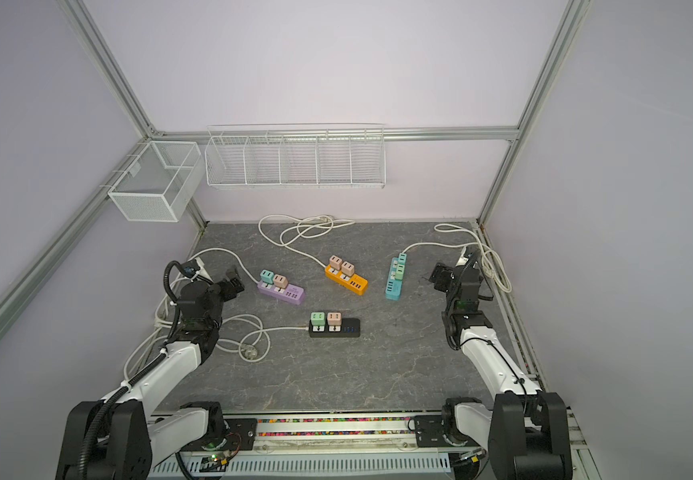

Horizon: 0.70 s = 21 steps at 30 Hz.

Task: Pull the plug off the socket
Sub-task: 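Move both grippers toward the purple power strip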

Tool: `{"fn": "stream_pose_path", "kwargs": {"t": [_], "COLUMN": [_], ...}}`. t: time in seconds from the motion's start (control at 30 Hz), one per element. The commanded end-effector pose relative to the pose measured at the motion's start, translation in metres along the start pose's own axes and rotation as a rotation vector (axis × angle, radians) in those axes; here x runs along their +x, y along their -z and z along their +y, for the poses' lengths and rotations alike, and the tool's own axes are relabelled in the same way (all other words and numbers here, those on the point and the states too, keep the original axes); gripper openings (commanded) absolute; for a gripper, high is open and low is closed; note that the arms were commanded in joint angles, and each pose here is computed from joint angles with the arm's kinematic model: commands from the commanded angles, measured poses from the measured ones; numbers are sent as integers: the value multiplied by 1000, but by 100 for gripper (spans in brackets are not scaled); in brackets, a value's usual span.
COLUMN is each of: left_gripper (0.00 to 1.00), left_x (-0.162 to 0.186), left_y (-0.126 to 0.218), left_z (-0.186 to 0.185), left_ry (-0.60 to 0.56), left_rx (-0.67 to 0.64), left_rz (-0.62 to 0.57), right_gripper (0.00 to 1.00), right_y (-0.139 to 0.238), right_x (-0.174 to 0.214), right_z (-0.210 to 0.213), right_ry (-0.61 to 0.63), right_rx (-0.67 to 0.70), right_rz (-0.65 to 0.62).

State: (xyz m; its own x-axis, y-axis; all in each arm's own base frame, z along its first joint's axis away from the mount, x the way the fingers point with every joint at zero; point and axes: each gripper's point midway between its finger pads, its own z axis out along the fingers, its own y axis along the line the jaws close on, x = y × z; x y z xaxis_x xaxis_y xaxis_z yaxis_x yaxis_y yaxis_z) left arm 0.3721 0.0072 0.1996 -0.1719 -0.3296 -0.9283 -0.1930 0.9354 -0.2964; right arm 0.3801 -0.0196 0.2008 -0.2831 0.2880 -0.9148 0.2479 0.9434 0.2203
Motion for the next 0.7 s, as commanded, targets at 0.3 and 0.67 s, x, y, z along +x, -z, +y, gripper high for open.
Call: {"fn": "stream_pose_path", "kwargs": {"t": [0.3, 0.67], "left_gripper": [99, 99], "left_x": [20, 28], "left_y": [23, 52], "left_z": [-22, -40], "left_ry": [242, 317], "left_rx": [94, 152], "left_rz": [229, 314], "right_gripper": [88, 88], "right_y": [35, 72], "right_x": [44, 56], "right_z": [41, 135], "right_ry": [-25, 247], "right_rx": [-191, -450], "right_rz": [323, 428]}}
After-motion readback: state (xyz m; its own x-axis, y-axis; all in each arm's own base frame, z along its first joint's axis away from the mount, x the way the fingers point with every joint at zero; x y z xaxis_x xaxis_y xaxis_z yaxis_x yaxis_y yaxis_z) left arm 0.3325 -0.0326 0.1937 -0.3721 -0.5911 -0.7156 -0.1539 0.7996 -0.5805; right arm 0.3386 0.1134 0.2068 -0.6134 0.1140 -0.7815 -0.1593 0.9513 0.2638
